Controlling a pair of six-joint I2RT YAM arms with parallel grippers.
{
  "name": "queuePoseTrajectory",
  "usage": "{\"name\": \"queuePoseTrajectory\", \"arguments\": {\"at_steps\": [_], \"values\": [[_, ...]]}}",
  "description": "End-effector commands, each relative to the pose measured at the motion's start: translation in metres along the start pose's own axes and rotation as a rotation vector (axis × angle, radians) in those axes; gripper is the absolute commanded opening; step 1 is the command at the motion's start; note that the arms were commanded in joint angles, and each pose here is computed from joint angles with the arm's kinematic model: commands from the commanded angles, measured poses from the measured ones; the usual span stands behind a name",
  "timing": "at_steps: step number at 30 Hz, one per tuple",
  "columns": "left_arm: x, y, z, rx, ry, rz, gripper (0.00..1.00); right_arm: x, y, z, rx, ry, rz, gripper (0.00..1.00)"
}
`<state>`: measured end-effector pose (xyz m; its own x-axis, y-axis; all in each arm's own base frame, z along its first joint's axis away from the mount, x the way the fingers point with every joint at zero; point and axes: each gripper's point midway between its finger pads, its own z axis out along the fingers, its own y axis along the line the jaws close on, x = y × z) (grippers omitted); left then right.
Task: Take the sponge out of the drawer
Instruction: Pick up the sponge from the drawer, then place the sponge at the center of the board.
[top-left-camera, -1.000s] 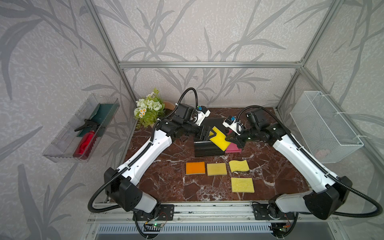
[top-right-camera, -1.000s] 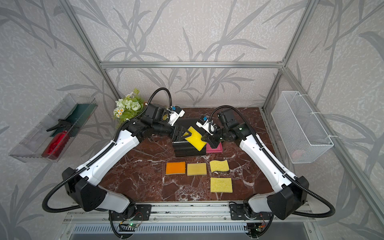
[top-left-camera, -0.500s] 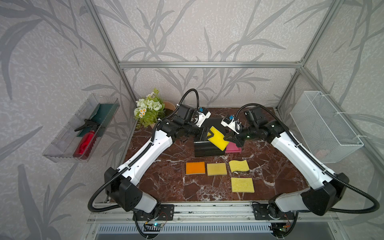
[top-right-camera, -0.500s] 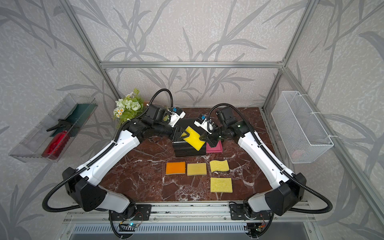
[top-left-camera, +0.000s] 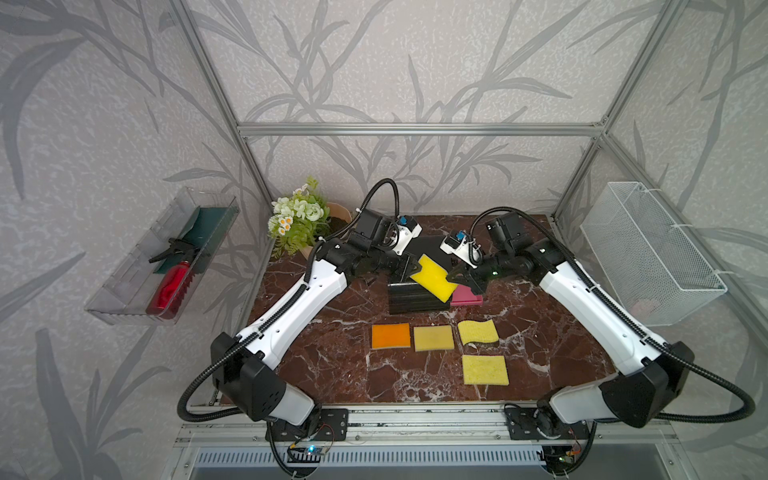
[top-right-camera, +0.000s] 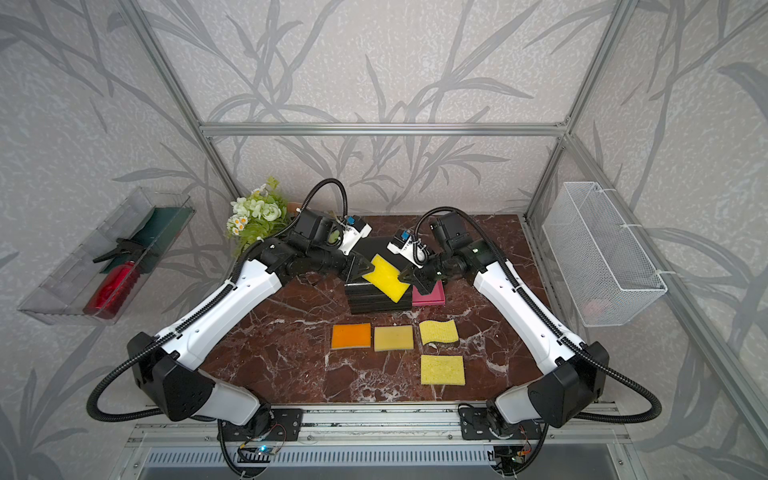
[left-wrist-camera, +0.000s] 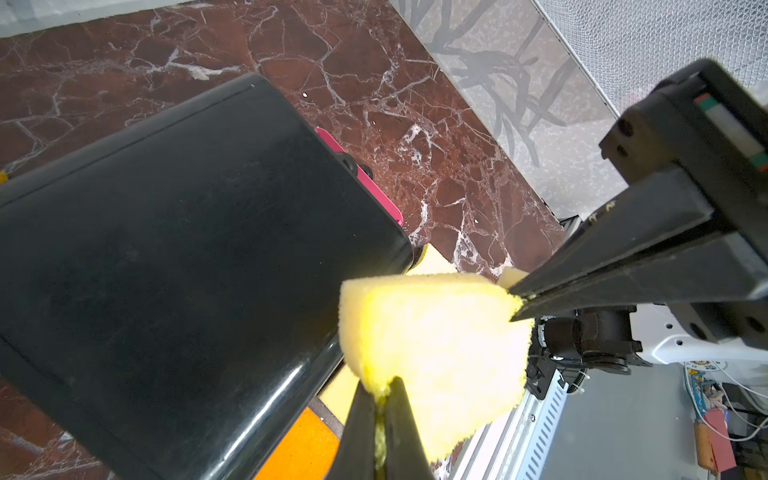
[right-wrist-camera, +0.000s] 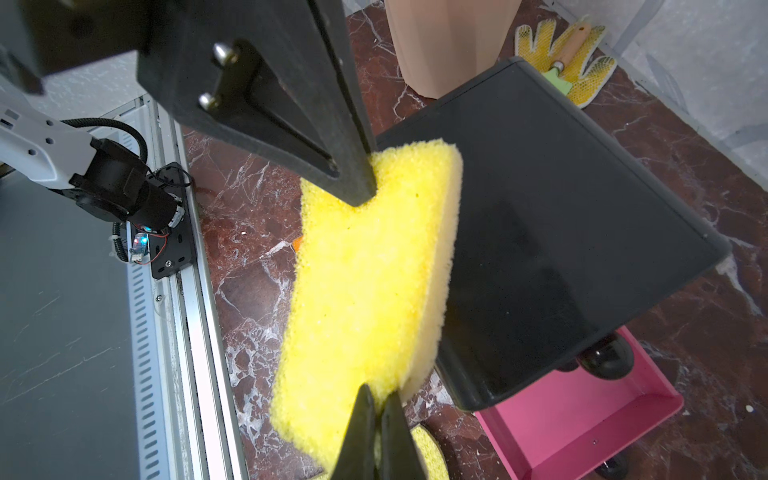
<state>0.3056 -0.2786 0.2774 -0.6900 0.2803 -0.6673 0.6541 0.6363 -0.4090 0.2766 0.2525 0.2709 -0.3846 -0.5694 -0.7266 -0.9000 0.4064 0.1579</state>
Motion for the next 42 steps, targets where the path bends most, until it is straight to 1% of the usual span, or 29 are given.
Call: {"name": "queuePoseTrajectory", "arguments": {"at_steps": [1,2,4,5,7,8,11,14,17,22,27,29,34,39,42], "values": [[-0.003,-0.003,-0.011,-0.017,-0.049,-0.009,0.00,-0.022,-0.001,-0.008,0.034,-0.075,0.004,0.20],[-0.005,-0.003,-0.013,-0.023,-0.066,-0.021,0.00,-0.024,-0.006,-0.009,0.066,-0.086,0.012,0.29],[-0.007,-0.002,-0.018,-0.037,-0.104,-0.061,0.00,-0.028,-0.017,-0.014,0.140,-0.118,0.035,0.33],[-0.009,0.000,-0.020,-0.046,-0.127,-0.094,0.00,-0.032,-0.023,-0.018,0.183,-0.146,0.049,0.37],[-0.007,0.002,-0.022,-0.055,-0.162,-0.167,0.00,-0.038,-0.032,-0.028,0.257,-0.203,0.080,0.41],[-0.007,0.004,-0.024,-0.057,-0.189,-0.215,0.00,-0.040,-0.038,-0.034,0.307,-0.235,0.102,0.45],[-0.001,0.000,-0.025,-0.034,-0.264,-0.326,0.00,-0.040,-0.056,-0.054,0.448,-0.320,0.179,0.49],[0.012,-0.003,-0.033,-0.094,-0.321,-0.367,0.00,-0.031,-0.065,-0.070,0.516,-0.398,0.270,0.53],[0.028,-0.015,-0.037,-0.104,-0.365,-0.406,0.00,-0.018,-0.063,-0.075,0.522,-0.447,0.343,0.54],[0.066,-0.029,-0.017,-0.102,-0.394,-0.482,0.00,0.006,-0.049,-0.066,0.459,-0.441,0.432,0.53],[0.110,-0.046,0.017,-0.131,-0.364,-0.502,0.00,0.040,-0.033,-0.058,0.412,-0.442,0.507,0.51],[0.125,-0.053,0.027,-0.143,-0.361,-0.503,0.00,0.051,-0.026,-0.054,0.389,-0.433,0.518,0.50],[0.163,-0.061,0.051,-0.176,-0.339,-0.515,0.00,0.080,-0.018,-0.047,0.385,-0.399,0.554,0.49],[0.198,-0.058,0.075,-0.194,-0.274,-0.562,0.00,0.092,-0.014,-0.049,0.392,-0.396,0.564,0.49],[0.215,-0.053,0.081,-0.214,-0.235,-0.598,0.00,0.093,-0.013,-0.049,0.393,-0.399,0.564,0.49]]}}
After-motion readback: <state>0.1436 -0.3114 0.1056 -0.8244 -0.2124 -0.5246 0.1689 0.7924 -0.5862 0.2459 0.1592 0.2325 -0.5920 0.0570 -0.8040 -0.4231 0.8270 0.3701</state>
